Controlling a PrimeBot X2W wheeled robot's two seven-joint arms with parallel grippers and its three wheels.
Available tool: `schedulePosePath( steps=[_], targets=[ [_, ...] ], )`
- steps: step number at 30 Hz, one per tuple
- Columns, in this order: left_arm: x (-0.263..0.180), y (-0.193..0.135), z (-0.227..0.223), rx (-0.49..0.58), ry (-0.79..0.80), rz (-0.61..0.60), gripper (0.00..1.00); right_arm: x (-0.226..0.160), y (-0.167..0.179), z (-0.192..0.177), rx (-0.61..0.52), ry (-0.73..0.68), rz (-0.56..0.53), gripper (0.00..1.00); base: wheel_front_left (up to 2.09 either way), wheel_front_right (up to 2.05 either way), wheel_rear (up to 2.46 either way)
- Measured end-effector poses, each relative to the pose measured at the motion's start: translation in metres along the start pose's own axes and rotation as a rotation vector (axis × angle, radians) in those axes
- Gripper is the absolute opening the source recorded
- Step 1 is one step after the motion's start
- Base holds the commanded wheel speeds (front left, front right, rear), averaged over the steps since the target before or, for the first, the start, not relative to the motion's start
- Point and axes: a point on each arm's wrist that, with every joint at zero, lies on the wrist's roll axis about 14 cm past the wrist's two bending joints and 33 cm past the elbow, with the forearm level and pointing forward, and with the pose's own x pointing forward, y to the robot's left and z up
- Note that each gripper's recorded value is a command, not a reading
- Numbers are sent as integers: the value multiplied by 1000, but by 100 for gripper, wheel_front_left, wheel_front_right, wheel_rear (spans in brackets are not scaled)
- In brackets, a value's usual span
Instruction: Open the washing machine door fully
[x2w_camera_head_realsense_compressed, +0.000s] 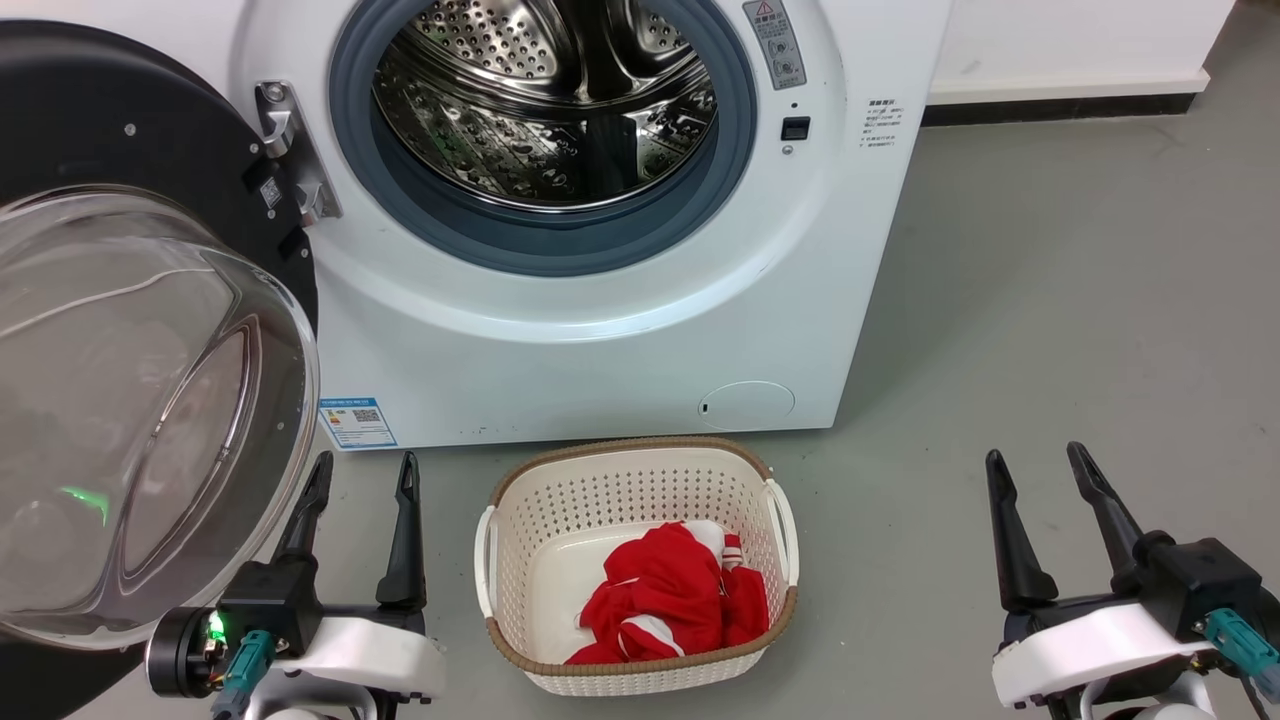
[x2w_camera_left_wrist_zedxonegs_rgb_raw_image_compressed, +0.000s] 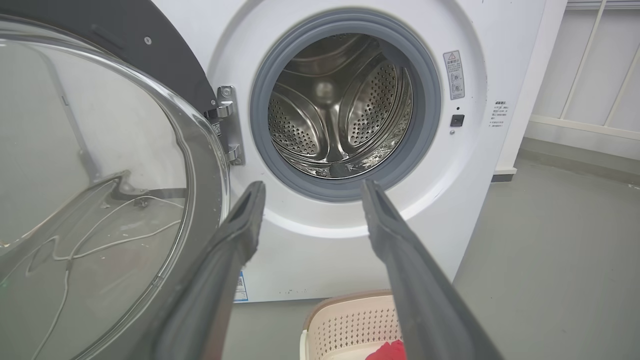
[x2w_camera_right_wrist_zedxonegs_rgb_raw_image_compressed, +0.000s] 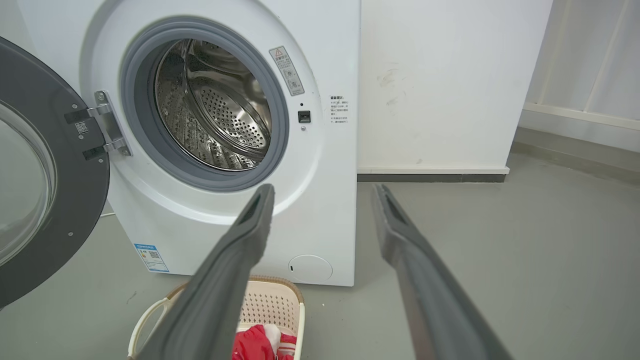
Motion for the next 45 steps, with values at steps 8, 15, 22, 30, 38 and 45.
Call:
schedulePosePath(
  steps=[8, 15, 22, 30, 38, 45],
  targets=[
    [-1, 3, -2, 1, 6, 13, 100, 1, 0, -1, 2, 1, 1, 100, 0, 0, 0],
    [-2, 4, -3, 1, 9, 20, 100, 2, 2, -1, 4, 1, 7, 100, 0, 0, 0],
    [-6, 4, -12, -4, 39, 22, 0, -1, 2, -10, 12, 28, 4, 0, 0, 0, 0],
    [-13, 15, -30, -136, 116, 79, 0, -6, -2, -22, 151, 68, -26, 0, 0, 0, 0],
    [-14, 19, -33, -292, 132, 115, 0, -6, -6, -27, 306, 83, -57, 0, 0, 0, 0],
    [-15, 22, -36, -415, 145, 142, 0, -2, -9, -26, 426, 80, -77, 0, 0, 0, 0]
  ],
)
